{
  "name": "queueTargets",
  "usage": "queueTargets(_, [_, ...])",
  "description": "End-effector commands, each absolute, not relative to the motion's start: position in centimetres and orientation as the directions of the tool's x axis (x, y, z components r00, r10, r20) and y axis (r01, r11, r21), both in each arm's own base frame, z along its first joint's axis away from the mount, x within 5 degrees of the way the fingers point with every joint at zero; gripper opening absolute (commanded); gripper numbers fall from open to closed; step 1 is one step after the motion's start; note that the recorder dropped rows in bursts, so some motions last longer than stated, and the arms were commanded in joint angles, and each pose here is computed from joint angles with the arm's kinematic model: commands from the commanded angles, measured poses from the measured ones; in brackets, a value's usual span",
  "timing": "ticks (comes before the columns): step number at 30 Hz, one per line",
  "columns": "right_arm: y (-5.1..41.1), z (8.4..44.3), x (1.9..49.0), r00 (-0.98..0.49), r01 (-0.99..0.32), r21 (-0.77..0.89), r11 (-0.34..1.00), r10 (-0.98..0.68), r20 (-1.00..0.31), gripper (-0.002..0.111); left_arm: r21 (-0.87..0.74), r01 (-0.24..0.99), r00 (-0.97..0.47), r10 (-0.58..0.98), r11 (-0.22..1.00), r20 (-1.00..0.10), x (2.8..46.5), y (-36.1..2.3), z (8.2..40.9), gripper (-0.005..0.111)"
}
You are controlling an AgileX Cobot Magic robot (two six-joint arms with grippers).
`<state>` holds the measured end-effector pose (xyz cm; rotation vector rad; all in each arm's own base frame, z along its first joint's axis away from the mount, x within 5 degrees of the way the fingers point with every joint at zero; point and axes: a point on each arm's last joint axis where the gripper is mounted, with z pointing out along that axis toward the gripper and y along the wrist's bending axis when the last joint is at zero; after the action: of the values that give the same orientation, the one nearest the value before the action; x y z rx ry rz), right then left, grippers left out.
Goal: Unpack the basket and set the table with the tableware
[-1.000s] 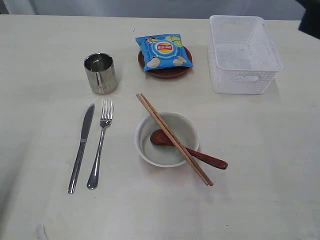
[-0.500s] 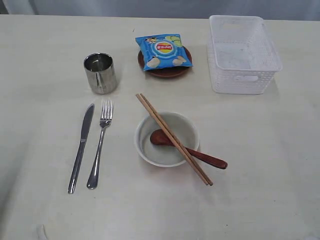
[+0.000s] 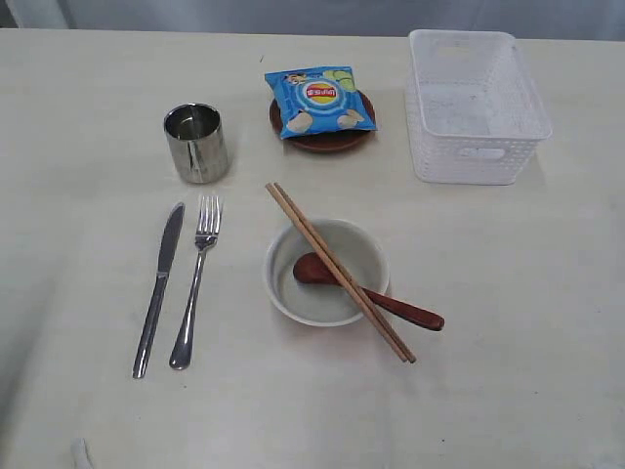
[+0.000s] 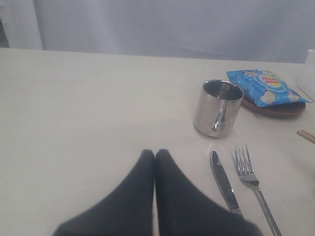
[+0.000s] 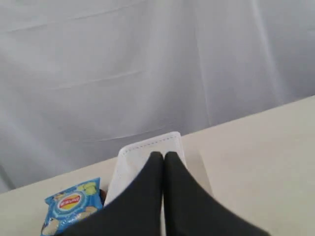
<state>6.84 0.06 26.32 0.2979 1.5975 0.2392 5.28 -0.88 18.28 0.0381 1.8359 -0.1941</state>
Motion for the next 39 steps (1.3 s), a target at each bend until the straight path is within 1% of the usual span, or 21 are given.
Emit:
queueTargets(1, [-0.2,22.4,6.7,-0.01,0.044,0.307,0.951,0.307,-0.952,0.0,-0.109,0.133,-0.27,-0.07,0.985,-0.96,5.3,-0.9,18.2,0.0])
queueTargets(3, [0.0,21.6,6.6,-0.019,0.011,0.28,0.96,0.28,-0.96,0.0,-0.109,0.133,-0.27,-0.07,0.985,-0.96,5.3,-0.9,18.2,0.0])
queueTargets(6, [0.4,21.5,6.6,-0.035,-0.043,0.222,0.974,0.221,-0.975,0.0,-0.109,0.133,-0.27,-0.07,0.985,-0.96,5.3,-0.9,18.2,0.0])
queueTargets(10, [0.6,21.5,6.6,-0.033,-0.078,0.159,0.984,0.156,-0.987,0.0,-0.109,0.133,-0.27,-0.07,0.985,-0.96,5.3,-0.9,18.2,0.0])
queueTargets(16, [0.6,21.5,6.6,-0.032,-0.081,0.133,0.988,0.131,-0.991,0.0,-0.109,0.133,-0.27,-0.07,0.985,-0.96,5.3,-0.9,18.2,0.0])
queueTargets(18, [0.7,21.4,6.6,-0.045,-0.088,0.106,0.99,0.102,-0.994,0.0,-0.109,0.133,-0.27,-0.07,0.985,-0.96,5.3,-0.9,18.2,0.0])
queueTargets(20, [0.7,21.1,6.5,-0.074,-0.097,0.037,0.995,0.03,-0.997,0.0,-0.109,0.133,-0.27,-0.07,0.985,-0.96,5.3,-0.9,18.2,0.0])
queueTargets(24, [0.6,20.3,6.2,-0.121,-0.085,0.012,0.996,0.002,-0.993,0.0,-0.109,0.133,-0.27,-0.07,0.985,-0.96,5.3,-0.9,18.2,0.0])
queueTargets(27, [0.5,20.0,6.0,-0.073,-0.076,0.012,0.997,0.006,-0.997,0.0,-0.109,0.133,-0.27,-0.07,0.985,-0.96,5.3,-0.9,18.2,0.0])
queueTargets(29, [0.5,19.5,5.7,-0.117,-0.079,0.001,0.997,-0.008,-0.993,0.0,-0.109,0.133,-0.27,-0.07,0.985,-0.96,5.3,-0.9,18.2,0.0])
queueTargets(33, [0.4,19.3,5.5,-0.138,-0.079,-0.013,0.997,-0.024,-0.99,0.0,-0.109,0.133,-0.27,-0.07,0.985,-0.96,5.3,-0.9,18.2,0.0])
queueTargets(37, [0.5,18.2,5.3,-0.254,-0.083,-0.012,0.996,-0.033,-0.967,0.0,-0.109,0.133,-0.27,-0.07,0.985,-0.96,5.3,-0.9,18.2,0.0])
queueTargets(39, [0.5,18.2,5.3,-0.252,-0.083,-0.012,0.996,-0.033,-0.967,0.0,-0.109,0.133,-0.27,-0.07,0.985,-0.96,5.3,-0.9,18.2,0.0])
